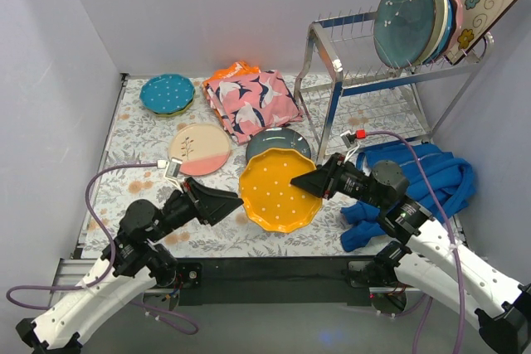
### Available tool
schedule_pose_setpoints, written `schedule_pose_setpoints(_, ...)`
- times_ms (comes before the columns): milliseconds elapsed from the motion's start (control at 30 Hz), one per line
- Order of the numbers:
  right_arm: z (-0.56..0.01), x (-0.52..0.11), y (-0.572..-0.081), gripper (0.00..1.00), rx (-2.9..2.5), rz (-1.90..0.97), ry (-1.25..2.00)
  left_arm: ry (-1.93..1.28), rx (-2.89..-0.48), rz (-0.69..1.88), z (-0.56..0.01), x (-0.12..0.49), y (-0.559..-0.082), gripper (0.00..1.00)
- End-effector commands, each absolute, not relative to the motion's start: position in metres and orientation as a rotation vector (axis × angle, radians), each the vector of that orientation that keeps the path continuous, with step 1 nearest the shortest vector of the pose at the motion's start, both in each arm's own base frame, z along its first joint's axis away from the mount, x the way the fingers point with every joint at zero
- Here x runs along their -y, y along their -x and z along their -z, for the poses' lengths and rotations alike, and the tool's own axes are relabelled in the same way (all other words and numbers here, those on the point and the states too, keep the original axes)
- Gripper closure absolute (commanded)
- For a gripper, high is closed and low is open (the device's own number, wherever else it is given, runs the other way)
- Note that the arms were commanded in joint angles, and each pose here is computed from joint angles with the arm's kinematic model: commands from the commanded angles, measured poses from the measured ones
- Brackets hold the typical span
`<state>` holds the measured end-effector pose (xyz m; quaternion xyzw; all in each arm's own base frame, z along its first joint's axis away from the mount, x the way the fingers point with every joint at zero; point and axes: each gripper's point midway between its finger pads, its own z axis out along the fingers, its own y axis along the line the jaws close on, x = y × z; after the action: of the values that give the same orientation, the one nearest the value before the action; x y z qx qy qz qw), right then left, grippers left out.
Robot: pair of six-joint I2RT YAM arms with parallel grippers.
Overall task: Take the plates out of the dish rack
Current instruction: Place the plate at the corner of the board.
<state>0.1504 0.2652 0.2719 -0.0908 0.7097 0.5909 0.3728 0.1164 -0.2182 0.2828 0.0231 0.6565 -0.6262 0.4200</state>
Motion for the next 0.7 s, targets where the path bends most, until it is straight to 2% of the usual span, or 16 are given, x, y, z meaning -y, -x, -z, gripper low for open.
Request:
schedule_pose_setpoints(0,-0.350,-0.256,-0.141,0.99,-1.476,-1.573,0.301,0.029,-1.793,1.372,-0.255,0.204,-0.132,0.29)
schedule_pose_setpoints(167,-0.338,-0.260,-0.135,0.99,-1.508,-1.600,0.336,-0.040,-1.812,1.366,-0.257,0.213,-0.133,0.29)
schedule_pose_setpoints(300,-0.327,-0.267,-0.131,0.99,-1.515,-1.653,0.363,-0.124,-1.758,1.479,-0.267,0.231,-0.127,0.29)
schedule_pose_setpoints(433,-0.316,-0.271,-0.124,0.99,-1.509,-1.709,0.395,-0.185,-1.759,1.607,-0.259,0.248,-0.118,0.38)
schedule_pose_setpoints(567,-0.305,-0.270,-0.127,0.99,-1.519,-1.692,0.380,-0.235,-1.789,1.714,-0.250,0.256,-0.104,0.67)
schedule_pose_setpoints(667,-0.304,-0.269,-0.128,0.99,-1.514,-1.680,0.381,-0.223,-1.798,1.755,-0.246,0.256,-0.099,0.67)
